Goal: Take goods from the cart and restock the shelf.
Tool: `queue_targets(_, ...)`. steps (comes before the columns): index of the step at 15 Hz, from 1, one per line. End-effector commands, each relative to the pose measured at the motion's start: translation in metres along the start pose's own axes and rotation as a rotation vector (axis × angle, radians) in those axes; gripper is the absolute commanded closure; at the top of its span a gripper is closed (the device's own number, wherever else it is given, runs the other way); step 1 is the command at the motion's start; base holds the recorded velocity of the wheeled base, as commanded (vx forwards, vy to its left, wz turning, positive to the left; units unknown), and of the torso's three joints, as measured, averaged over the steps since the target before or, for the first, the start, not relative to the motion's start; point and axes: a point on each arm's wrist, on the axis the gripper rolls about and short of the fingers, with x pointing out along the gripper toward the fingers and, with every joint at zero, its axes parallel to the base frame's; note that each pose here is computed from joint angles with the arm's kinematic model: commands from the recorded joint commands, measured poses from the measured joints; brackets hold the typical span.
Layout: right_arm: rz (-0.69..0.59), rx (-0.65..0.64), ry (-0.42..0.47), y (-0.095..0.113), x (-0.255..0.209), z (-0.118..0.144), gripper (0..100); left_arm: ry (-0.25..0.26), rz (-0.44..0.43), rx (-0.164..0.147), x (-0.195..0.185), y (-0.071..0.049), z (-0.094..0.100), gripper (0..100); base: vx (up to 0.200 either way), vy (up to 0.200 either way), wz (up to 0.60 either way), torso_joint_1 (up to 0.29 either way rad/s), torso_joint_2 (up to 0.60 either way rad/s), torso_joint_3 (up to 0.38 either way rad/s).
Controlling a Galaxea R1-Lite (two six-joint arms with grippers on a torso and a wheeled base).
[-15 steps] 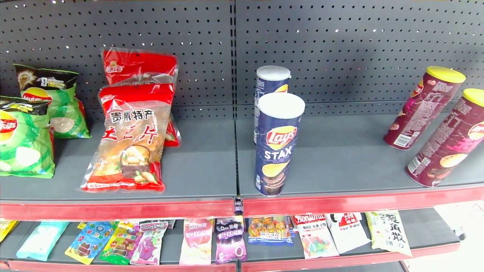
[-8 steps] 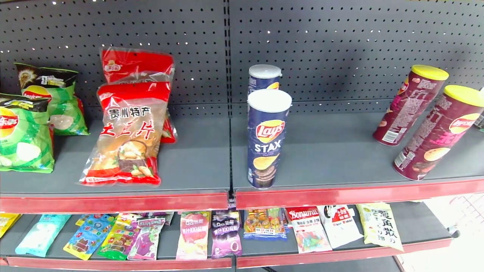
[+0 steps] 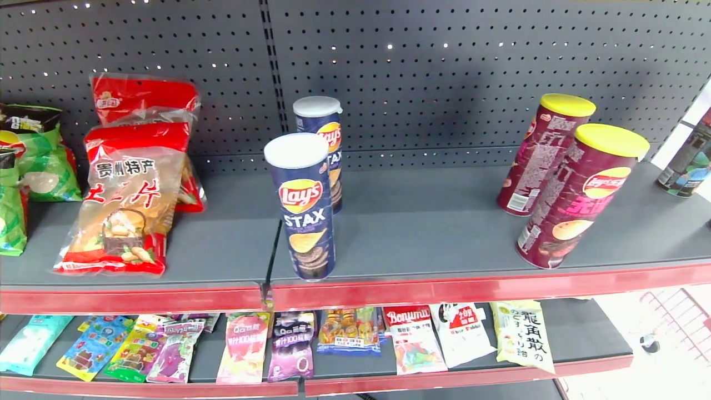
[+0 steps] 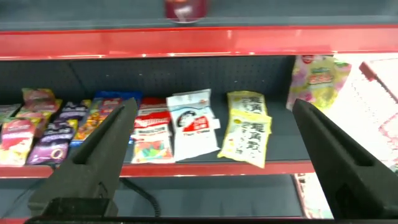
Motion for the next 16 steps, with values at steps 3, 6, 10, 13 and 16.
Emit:
queue_targets(3, 0.0, -0.001, 0.0, 0.0, 0.0, 0.0, 0, 0.0, 0.002, 0.0, 0.0, 0.0, 0.0001, 0, 0.0, -0.2, 0.0, 0.004, 0.0, 0.001)
queue_targets(6, 0.0, 0.001, 0.0, 0.0, 0.0, 0.0, 0, 0.001, 0.002, 0.0, 0.0, 0.0, -0.0001, 0, 0.0, -0.2, 0.0, 0.001, 0.0, 0.004)
queue_targets(10, 0.001, 0.001, 0.0, 0.0, 0.0, 0.0, 0, 0.0, 0.003, -0.002, 0.0, 0.0001, 0.0001, 0, 0.0, -0.2, 0.0, 0.002, 0.0, -0.001)
queue_targets(13, 0.001, 0.002, 0.0, 0.0, 0.0, 0.0, 0, 0.0, 0.005, -0.002, 0.0, 0.0001, 0.0001, 0, 0.0, -0.2, 0.0, -0.001, 0.0, 0.002)
queue_targets(16, 0.0, 0.002, 0.0, 0.0, 0.0, 0.0, 0, 0.001, 0.005, -0.002, 0.0, 0.0001, -0.0001, 0, 0.0, -0.2, 0.0, 0.009, 0.0, 0.001)
